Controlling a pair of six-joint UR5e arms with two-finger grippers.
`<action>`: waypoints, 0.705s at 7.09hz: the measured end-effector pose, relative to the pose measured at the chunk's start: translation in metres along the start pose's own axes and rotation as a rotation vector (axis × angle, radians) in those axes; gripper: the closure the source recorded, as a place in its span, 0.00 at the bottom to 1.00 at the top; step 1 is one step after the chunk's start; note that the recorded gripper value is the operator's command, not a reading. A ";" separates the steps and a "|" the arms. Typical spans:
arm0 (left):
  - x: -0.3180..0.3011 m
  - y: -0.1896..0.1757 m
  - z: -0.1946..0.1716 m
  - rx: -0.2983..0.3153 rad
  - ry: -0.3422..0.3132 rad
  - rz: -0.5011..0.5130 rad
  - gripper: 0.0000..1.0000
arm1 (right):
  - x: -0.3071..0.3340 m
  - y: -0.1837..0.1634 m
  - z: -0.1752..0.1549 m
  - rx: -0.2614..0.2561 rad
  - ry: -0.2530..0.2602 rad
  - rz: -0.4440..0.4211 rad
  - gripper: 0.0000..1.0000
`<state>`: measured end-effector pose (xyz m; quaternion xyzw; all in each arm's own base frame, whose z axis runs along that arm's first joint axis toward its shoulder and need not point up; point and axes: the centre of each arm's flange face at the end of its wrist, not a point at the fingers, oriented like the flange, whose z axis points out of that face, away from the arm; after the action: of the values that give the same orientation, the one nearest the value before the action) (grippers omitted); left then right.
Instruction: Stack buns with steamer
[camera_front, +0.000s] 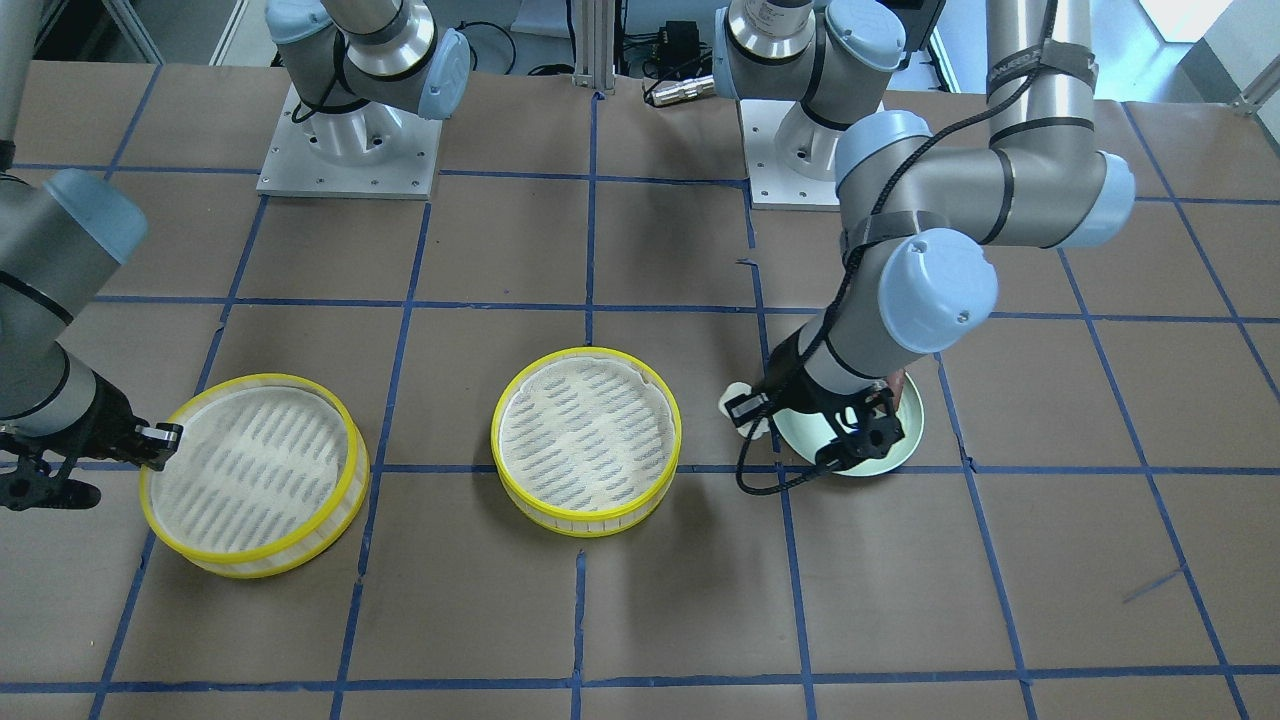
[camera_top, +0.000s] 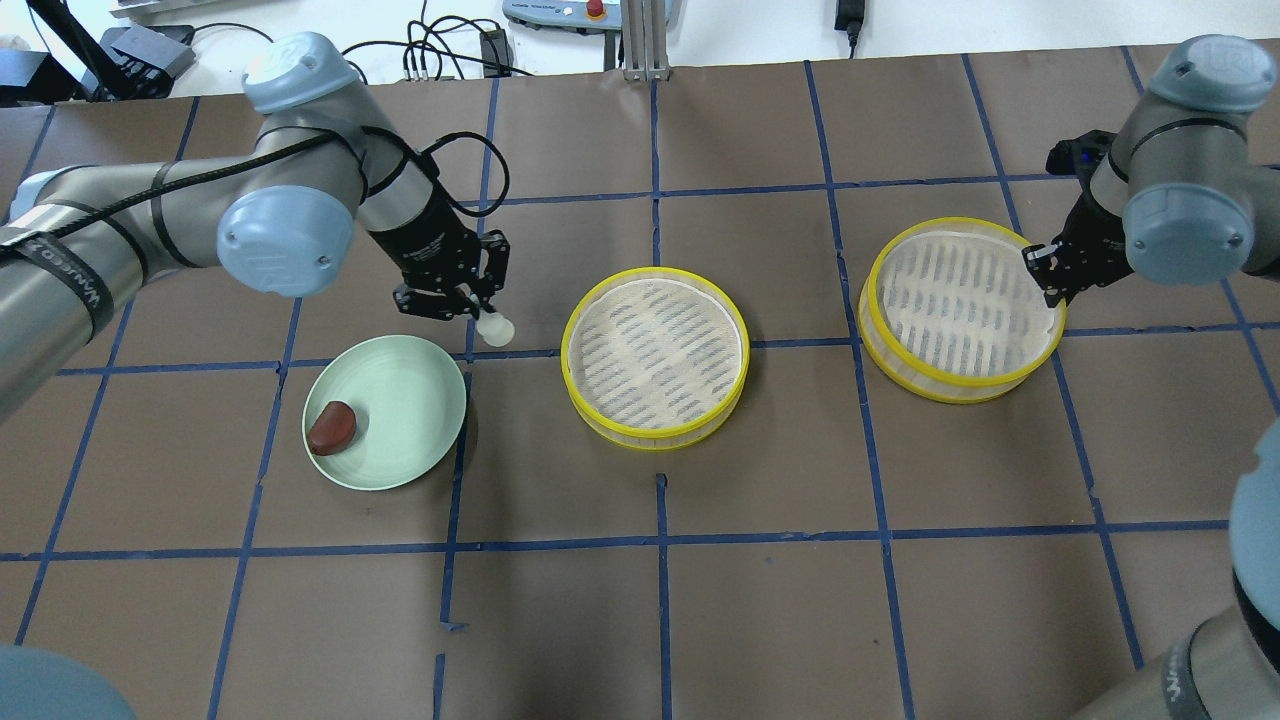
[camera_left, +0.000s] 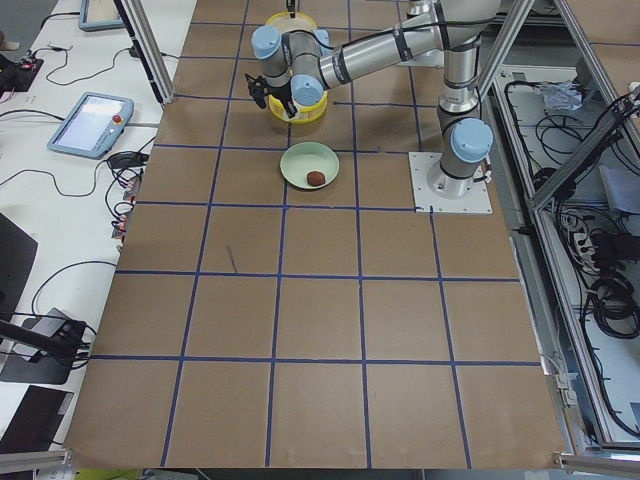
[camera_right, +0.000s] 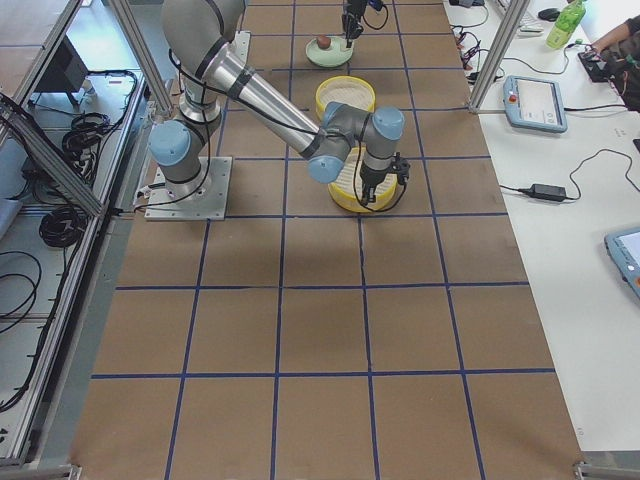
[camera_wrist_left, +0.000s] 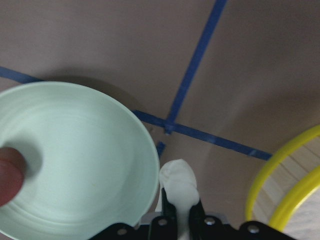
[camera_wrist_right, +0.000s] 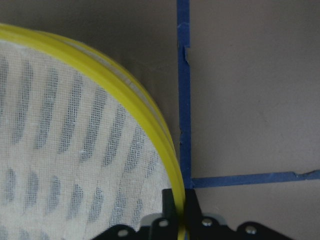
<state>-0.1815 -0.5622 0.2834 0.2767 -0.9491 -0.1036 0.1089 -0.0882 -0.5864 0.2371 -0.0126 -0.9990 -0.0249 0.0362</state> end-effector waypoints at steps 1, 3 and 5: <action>0.027 0.019 0.016 -0.027 0.050 -0.087 0.39 | 0.001 -0.003 -0.008 0.009 0.002 0.004 0.92; 0.061 0.043 0.047 -0.051 0.083 -0.149 0.00 | 0.002 -0.006 -0.020 0.014 0.001 0.009 0.92; 0.070 0.050 0.050 -0.049 0.093 -0.101 0.00 | -0.002 -0.007 -0.033 0.006 -0.007 0.024 0.90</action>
<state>-0.2775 -0.5523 0.2585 0.3262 -0.9250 -0.1194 0.1541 -0.0835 -0.5949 0.2694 -0.0245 -0.9989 -0.0217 0.0329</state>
